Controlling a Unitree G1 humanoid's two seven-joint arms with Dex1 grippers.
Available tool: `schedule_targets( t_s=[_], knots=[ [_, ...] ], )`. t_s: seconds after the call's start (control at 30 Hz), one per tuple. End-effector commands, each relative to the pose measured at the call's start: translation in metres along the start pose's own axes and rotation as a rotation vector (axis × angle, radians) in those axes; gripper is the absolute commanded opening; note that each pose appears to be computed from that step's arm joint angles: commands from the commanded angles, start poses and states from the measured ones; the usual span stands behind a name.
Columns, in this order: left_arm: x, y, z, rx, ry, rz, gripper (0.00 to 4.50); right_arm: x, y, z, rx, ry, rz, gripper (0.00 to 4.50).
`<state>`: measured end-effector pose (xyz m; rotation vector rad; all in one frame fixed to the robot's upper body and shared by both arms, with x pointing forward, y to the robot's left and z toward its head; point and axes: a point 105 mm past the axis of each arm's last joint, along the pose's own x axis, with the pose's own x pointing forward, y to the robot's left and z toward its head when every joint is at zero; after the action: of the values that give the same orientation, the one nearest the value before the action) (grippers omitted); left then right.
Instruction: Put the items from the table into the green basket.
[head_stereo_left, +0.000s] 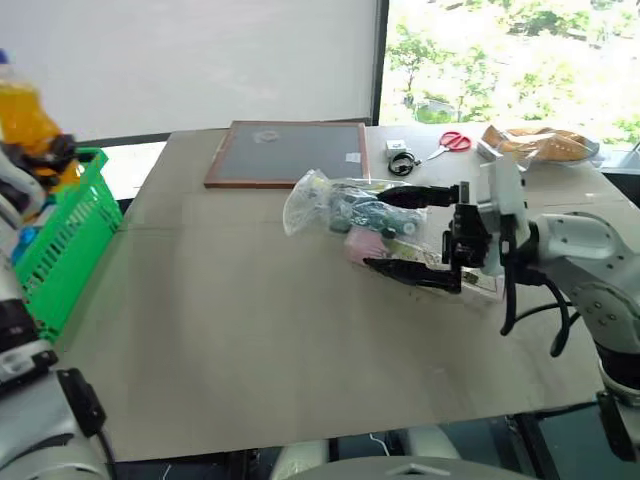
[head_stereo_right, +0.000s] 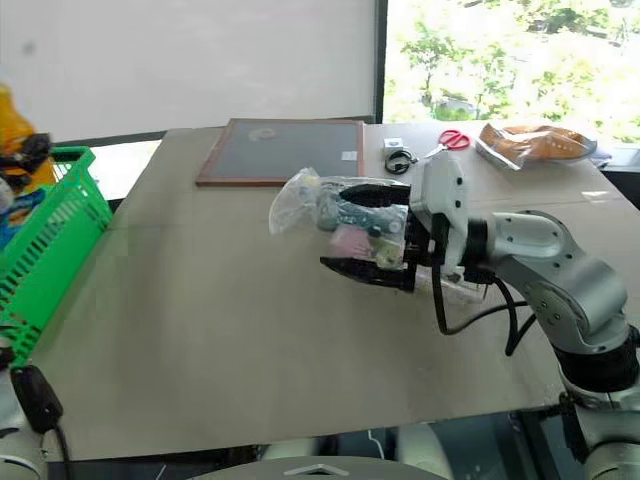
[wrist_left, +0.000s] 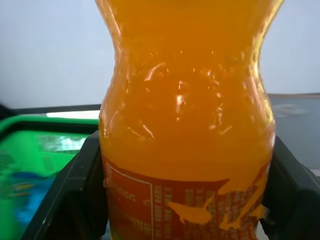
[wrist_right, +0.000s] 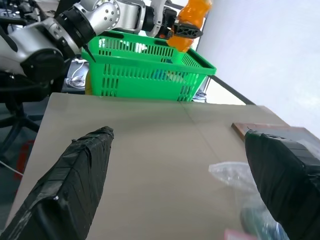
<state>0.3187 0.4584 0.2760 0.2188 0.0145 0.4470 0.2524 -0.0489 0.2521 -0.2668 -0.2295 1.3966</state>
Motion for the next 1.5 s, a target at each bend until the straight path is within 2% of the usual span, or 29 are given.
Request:
schedule_targets(
  t_s=[0.03,0.13,0.2,0.23,0.27,0.33,0.4,0.47,0.53,0.6,0.67,0.83,0.97,1.1,1.23,1.3,1.4,1.5],
  knots=[
    [0.008,0.021,0.011,0.126,-0.035,0.048,2.99,0.007,0.001,0.01,-0.032,-0.033,0.049,4.5],
    [0.01,0.041,-0.006,0.177,0.039,0.128,2.99,0.01,0.003,0.017,-0.034,-0.066,0.087,4.5],
    [0.007,0.055,-0.009,0.23,0.066,0.205,4.02,0.012,0.004,0.019,-0.044,-0.077,0.093,4.5],
    [0.01,0.049,0.001,0.24,0.029,0.181,4.43,0.012,0.004,0.02,-0.049,-0.078,0.09,4.5],
    [0.014,0.039,0.015,0.246,-0.023,0.138,4.43,0.012,0.003,0.021,-0.055,-0.077,0.08,4.5],
    [0.02,0.012,0.036,0.246,-0.107,0.021,4.43,0.011,0.002,0.021,-0.056,-0.076,0.06,4.5],
    [0.025,-0.042,0.049,0.199,-0.159,-0.226,4.43,0.007,0.0,0.017,-0.048,-0.066,0.022,4.5],
    [0.02,-0.084,0.051,0.202,-0.176,-0.411,4.43,0.004,-0.001,0.014,-0.039,-0.054,-0.008,4.5],
    [0.006,-0.126,0.043,0.187,-0.141,-0.621,4.43,-0.001,-0.002,0.007,-0.034,-0.018,-0.042,4.5],
    [-0.036,-0.205,0.02,0.24,-0.086,-1.018,4.43,-0.015,-0.004,-0.006,-0.006,0.045,-0.118,4.5],
    [-0.065,-0.242,0.001,0.274,-0.036,-1.222,4.43,-0.026,-0.002,-0.016,0.002,0.103,-0.17,4.5],
    [-0.077,-0.29,-0.021,0.398,0.02,-1.385,4.43,-0.042,0.009,-0.028,0.023,0.187,-0.249,4.5],
    [-0.071,-0.325,-0.028,0.544,0.017,-1.443,4.43,-0.051,0.023,-0.026,0.037,0.206,-0.3,4.5],
    [-0.061,-0.353,-0.034,0.652,0.011,-1.445,4.43,-0.054,0.028,-0.025,0.048,0.224,-0.348,4.5],
    [-0.04,-0.376,-0.045,0.754,0.041,-1.301,4.43,-0.058,0.034,-0.022,0.056,0.236,-0.399,4.5],
    [-0.042,-0.383,-0.052,0.784,0.065,-1.317,4.43,-0.062,0.04,-0.021,0.058,0.248,-0.414,4.5],
    [-0.049,-0.389,-0.055,0.75,0.096,-1.385,3.58,-0.067,0.046,-0.022,0.064,0.272,-0.454,4.5],
    [-0.052,-0.387,-0.054,0.718,0.105,-1.425,2.2,-0.07,0.048,-0.022,0.08,0.274,-0.487,4.5]
  ],
)
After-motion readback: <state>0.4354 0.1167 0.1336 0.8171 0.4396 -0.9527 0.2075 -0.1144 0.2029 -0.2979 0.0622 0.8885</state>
